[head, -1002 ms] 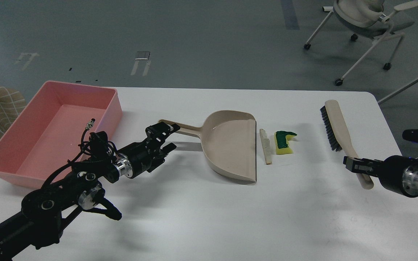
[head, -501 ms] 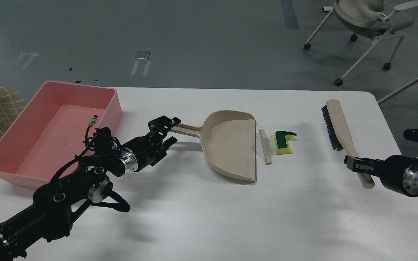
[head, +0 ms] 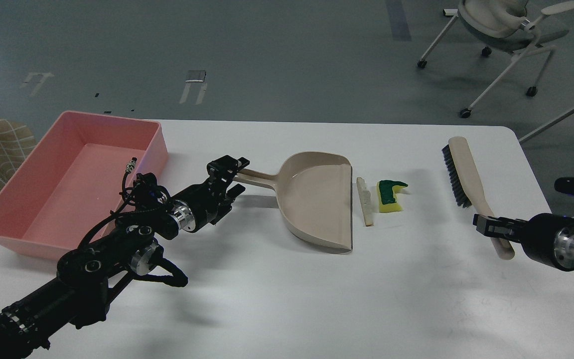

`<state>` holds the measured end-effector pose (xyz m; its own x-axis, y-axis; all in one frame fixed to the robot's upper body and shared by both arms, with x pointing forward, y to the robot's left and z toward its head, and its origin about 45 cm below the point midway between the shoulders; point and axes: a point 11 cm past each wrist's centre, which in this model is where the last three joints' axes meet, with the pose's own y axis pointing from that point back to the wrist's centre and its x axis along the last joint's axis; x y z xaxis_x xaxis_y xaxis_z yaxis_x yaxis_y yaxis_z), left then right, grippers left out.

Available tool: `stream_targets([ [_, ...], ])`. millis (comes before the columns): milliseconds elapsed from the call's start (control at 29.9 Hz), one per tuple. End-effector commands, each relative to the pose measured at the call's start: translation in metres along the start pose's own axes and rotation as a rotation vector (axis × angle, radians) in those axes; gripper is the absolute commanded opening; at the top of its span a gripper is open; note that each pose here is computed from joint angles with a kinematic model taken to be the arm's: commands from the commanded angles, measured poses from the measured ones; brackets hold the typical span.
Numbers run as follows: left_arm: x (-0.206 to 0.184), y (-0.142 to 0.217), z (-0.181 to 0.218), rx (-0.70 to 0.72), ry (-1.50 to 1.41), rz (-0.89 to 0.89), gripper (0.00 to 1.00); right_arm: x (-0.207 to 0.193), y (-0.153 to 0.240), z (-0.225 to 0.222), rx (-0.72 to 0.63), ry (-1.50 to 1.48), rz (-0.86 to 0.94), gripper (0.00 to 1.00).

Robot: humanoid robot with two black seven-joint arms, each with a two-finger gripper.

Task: Sweep and dump garbage into bin
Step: 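Reach the left gripper to the beige dustpan handle and grasp it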

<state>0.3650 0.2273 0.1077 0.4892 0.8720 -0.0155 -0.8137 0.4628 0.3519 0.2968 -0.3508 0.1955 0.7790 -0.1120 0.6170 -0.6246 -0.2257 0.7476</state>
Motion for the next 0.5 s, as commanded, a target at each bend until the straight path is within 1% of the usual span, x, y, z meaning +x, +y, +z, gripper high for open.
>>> stream_targets([
  [0,0.0049,-0.0018,-0.0058,0.013,0.008,0.020,0.74,-0.0004,0.0000,0.0002,0.000,0.000,-0.001,0.00],
  [200,0.0061,-0.0053,0.0028,-0.029,-0.002,0.034,0.74,-0.0004,0.0000,0.0002,0.000,0.000,-0.001,0.00],
  [234,0.0063,-0.0053,0.0027,-0.028,-0.004,0.035,0.73,-0.0004,0.0000,0.0002,0.000,0.000,-0.001,0.00],
  [401,0.0055,-0.0056,0.0034,-0.031,-0.007,0.034,0.57,-0.0009,-0.0004,0.0011,-0.003,-0.001,-0.003,0.00],
  [468,0.0055,-0.0056,0.0034,-0.031,-0.007,0.034,0.57,-0.0008,-0.0002,0.0001,0.000,0.000,-0.002,0.00],
])
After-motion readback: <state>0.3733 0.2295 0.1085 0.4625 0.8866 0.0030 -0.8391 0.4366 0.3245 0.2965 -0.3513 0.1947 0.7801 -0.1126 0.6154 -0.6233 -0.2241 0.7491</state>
